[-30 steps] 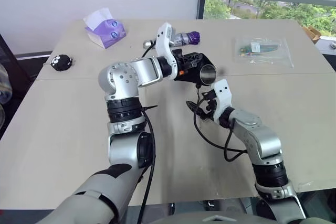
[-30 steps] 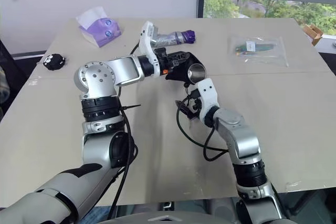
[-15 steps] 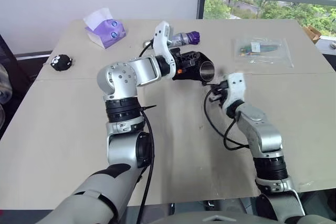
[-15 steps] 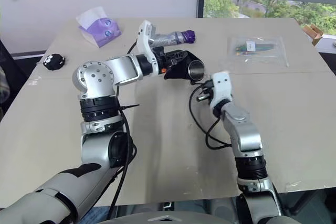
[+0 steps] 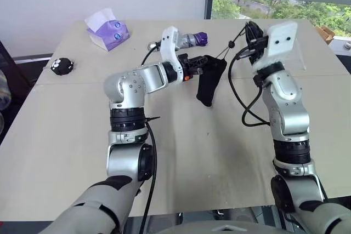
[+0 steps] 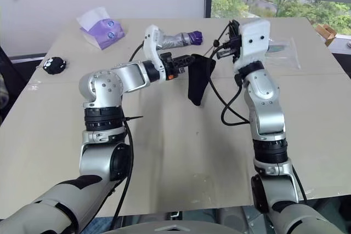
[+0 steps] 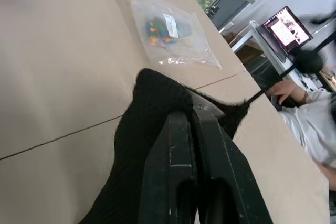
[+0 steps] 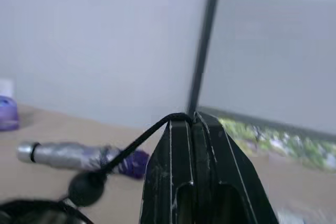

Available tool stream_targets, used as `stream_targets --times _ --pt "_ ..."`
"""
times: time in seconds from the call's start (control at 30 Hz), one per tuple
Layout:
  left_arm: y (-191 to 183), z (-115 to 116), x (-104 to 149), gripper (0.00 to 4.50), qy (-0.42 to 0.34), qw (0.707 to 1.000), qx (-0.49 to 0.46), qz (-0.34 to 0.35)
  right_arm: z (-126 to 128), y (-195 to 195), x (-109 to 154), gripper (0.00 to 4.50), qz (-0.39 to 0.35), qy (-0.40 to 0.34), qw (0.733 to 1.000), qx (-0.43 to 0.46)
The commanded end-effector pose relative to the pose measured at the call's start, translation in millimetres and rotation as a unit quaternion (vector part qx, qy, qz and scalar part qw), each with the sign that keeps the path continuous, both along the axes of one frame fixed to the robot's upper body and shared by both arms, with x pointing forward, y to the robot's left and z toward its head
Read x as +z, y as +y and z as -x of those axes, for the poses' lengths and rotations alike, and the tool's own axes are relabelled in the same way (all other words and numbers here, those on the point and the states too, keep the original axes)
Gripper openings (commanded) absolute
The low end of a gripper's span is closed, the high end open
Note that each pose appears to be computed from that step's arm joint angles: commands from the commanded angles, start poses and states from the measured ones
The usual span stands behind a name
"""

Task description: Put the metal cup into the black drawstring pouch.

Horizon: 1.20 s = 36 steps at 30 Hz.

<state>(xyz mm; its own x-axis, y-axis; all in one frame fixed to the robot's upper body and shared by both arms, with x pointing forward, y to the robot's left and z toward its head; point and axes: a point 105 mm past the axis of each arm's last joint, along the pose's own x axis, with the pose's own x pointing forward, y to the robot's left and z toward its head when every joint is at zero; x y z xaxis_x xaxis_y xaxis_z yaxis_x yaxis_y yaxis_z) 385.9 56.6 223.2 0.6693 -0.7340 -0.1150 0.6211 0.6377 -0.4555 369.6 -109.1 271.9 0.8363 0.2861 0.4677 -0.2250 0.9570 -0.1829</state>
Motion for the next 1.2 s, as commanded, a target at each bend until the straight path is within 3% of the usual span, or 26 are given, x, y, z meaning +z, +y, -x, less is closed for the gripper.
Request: stream_targets --times 0.03,0.07,0.13,0.2,0.4,0.53,0.77,0.87,1.0,1.03,1.2 --pt "5.2 9.6 27.5 0.89 -0.118 0.992 -0.038 0.009 20.7 14.4 61.9 0.0 0.007 -0.115 0.993 0.027" --pt "5.7 9.3 34.4 1.47 -0.164 0.986 -0.033 -0.004 22.7 17.9 66.4 0.0 0.012 -0.123 0.992 0.037" --pt "5.1 10.5 47.9 2.17 -0.251 0.967 -0.025 -0.029 25.9 22.9 72.8 0.0 0.019 -0.135 0.989 0.052" --pt "1.7 13.5 55.1 3.11 -0.295 0.954 -0.031 -0.035 27.7 27.7 74.9 0.0 0.025 -0.139 0.988 0.067" --pt "-13.6 26.6 76.0 3.11 -0.389 0.919 -0.058 -0.032 32.2 44.2 69.3 0.0 0.056 -0.134 0.983 0.108" --pt "-17.6 34.4 78.4 3.11 -0.387 0.918 -0.085 0.006 34.2 50.4 67.2 0.0 0.065 -0.134 0.982 0.119" --pt "-16.2 34.8 79.4 3.11 -0.388 0.917 -0.086 0.005 37.2 60.4 64.6 0.0 0.074 -0.132 0.979 0.138" --pt "-14.5 34.1 81.3 2.34 -0.388 0.918 -0.083 0.011 39.1 64.6 63.7 0.0 0.075 -0.132 0.977 0.148" --pt "-14.7 34.6 79.9 0.32 -0.386 0.918 -0.088 0.011 39.8 66.6 62.9 0.0 0.079 -0.131 0.977 0.15" --pt "-15.1 34.3 78.2 0.14 -0.385 0.918 -0.089 0.007 40.1 66.4 63.6 0.0 0.078 -0.132 0.977 0.15" --pt "-15.9 30.0 66.2 0.15 -0.379 0.921 -0.09 -0.025 41.9 62.3 74.7 0.0 0.072 -0.151 0.977 0.136"
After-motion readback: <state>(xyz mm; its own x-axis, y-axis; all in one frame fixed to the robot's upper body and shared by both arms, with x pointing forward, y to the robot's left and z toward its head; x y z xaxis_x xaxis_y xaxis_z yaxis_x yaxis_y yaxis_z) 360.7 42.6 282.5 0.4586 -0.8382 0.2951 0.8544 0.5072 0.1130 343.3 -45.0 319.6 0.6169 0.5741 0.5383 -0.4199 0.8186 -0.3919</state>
